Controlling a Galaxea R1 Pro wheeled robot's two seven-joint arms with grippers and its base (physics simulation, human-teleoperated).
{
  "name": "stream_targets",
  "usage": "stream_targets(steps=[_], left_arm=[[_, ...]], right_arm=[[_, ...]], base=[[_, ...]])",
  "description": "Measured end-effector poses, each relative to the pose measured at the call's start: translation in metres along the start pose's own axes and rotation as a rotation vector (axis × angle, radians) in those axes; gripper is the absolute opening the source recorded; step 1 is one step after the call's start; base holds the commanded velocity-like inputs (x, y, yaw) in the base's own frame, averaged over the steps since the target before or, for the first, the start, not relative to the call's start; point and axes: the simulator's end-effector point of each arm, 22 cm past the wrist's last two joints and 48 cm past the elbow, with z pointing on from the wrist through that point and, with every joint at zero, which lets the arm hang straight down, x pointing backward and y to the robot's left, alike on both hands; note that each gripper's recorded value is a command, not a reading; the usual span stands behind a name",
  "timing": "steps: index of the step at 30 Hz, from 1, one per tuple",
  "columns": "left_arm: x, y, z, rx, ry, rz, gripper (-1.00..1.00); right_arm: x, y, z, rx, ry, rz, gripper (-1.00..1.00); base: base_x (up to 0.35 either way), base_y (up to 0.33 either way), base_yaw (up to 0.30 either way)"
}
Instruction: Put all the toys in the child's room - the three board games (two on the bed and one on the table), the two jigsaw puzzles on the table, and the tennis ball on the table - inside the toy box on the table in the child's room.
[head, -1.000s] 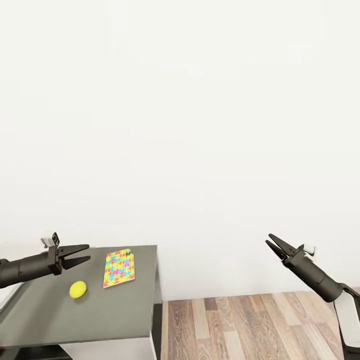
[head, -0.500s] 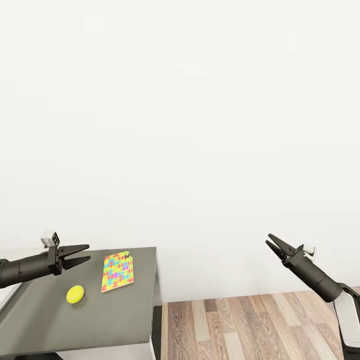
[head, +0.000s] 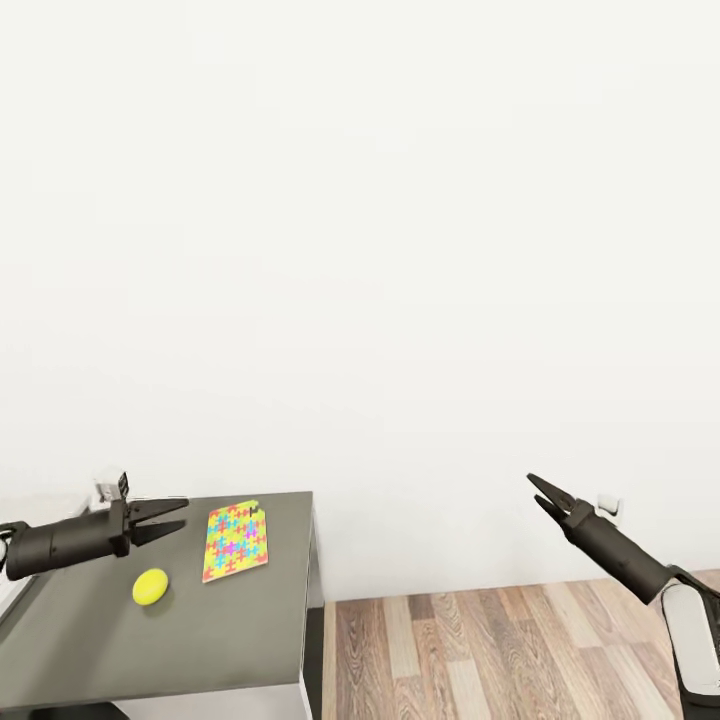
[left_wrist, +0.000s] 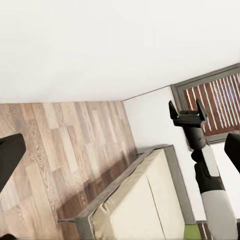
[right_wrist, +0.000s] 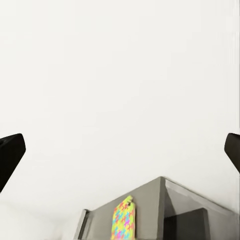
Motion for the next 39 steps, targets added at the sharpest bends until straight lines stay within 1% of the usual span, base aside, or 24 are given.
stream_targets(steps=[3, 5, 6, 9, 10, 12, 13, 14, 15, 19, 20, 22, 25, 26, 29, 30, 31, 33, 34, 36, 39], left_arm=[[0.007, 0.010, 0.009, -0.037, 0.018, 0.005, 1.00], [0.012, 0.015, 0.017, -0.056, 0.026, 0.009, 1.00], [0.016, 0.019, 0.026, -0.071, 0.032, 0.011, 1.00], [0.023, 0.026, 0.040, -0.099, 0.039, 0.009, 1.00], [0.028, 0.033, 0.050, -0.127, 0.043, 0.007, 1.00], [0.033, 0.040, 0.058, -0.163, 0.046, 0.006, 1.00], [0.037, 0.050, 0.065, -0.204, 0.048, 0.004, 1.00], [0.039, 0.054, 0.068, -0.226, 0.049, 0.002, 1.00], [0.042, 0.063, 0.074, -0.268, 0.050, -0.002, 1.00], [0.046, 0.075, 0.088, -0.341, 0.047, -0.009, 1.00], [0.043, 0.078, 0.094, -0.372, 0.041, -0.007, 1.00], [0.039, 0.082, 0.100, -0.407, 0.035, -0.005, 1.00], [0.038, 0.091, 0.106, -0.460, 0.032, -0.007, 1.00], [0.040, 0.096, 0.111, -0.493, 0.035, -0.010, 1.00], [0.043, 0.104, 0.114, -0.545, 0.039, -0.013, 1.00], [0.044, 0.109, 0.114, -0.575, 0.041, -0.015, 1.00], [0.044, 0.109, 0.114, -0.576, 0.040, -0.015, 1.00], [0.037, 0.106, 0.117, -0.565, 0.018, -0.018, 1.00], [0.033, 0.107, 0.118, -0.569, 0.007, -0.019, 1.00], [0.025, 0.107, 0.120, -0.570, -0.015, -0.022, 1.00], [0.016, 0.113, 0.114, -0.599, -0.033, -0.008, 1.00]], right_arm=[[0.006, -0.018, 0.002, 0.061, 0.006, 0.003, 1.00], [0.014, -0.038, 0.002, 0.123, 0.018, 0.007, 1.00], [0.024, -0.061, 0.000, 0.192, 0.036, 0.013, 1.00], [0.040, -0.094, -0.004, 0.293, 0.062, 0.026, 1.00], [0.047, -0.111, -0.008, 0.355, 0.078, 0.028, 1.00], [0.053, -0.127, -0.012, 0.417, 0.093, 0.025, 1.00], [0.057, -0.140, -0.016, 0.478, 0.107, 0.015, 1.00], [0.058, -0.147, -0.018, 0.509, 0.114, 0.008, 1.00], [0.060, -0.158, -0.023, 0.568, 0.130, -0.011, 1.00], [0.064, -0.173, -0.028, 0.663, 0.165, -0.055, 1.00], [0.066, -0.176, -0.028, 0.696, 0.184, -0.080, 1.00], [0.067, -0.178, -0.026, 0.718, 0.202, -0.105, 1.00], [0.070, -0.179, -0.023, 0.735, 0.225, -0.135, 1.00], [0.072, -0.178, -0.021, 0.738, 0.234, -0.147, 1.00], [0.074, -0.177, -0.019, 0.740, 0.242, -0.158, 1.00], [0.076, -0.177, -0.017, 0.740, 0.245, -0.161, 1.00], [0.076, -0.177, -0.017, 0.740, 0.245, -0.161, 1.00], [0.073, -0.165, -0.003, 0.701, 0.230, -0.171, 1.00], [0.072, -0.159, 0.004, 0.683, 0.225, -0.179, 1.00], [0.073, -0.151, 0.016, 0.660, 0.219, -0.187, 1.00], [0.080, -0.147, 0.022, 0.649, 0.222, -0.197, 1.00]], base=[[0.000, 0.000, 0.000], [0.000, 0.000, 0.000], [0.000, 0.000, 0.000], [0.000, 0.000, 0.000], [0.000, 0.000, 0.000], [0.000, 0.000, 0.000], [0.000, 0.000, 0.000], [0.000, 0.000, 0.000], [0.000, 0.000, 0.000], [0.000, 0.000, 0.000], [0.000, 0.000, 0.000], [0.000, 0.000, 0.000], [0.000, 0.000, 0.000], [0.000, 0.000, 0.000], [0.000, 0.000, 0.000], [0.000, 0.000, 0.000], [0.000, 0.000, 0.000], [0.000, 0.000, 0.000], [0.000, 0.000, 0.000], [0.000, 0.000, 0.000], [0.000, 0.000, 0.000]])
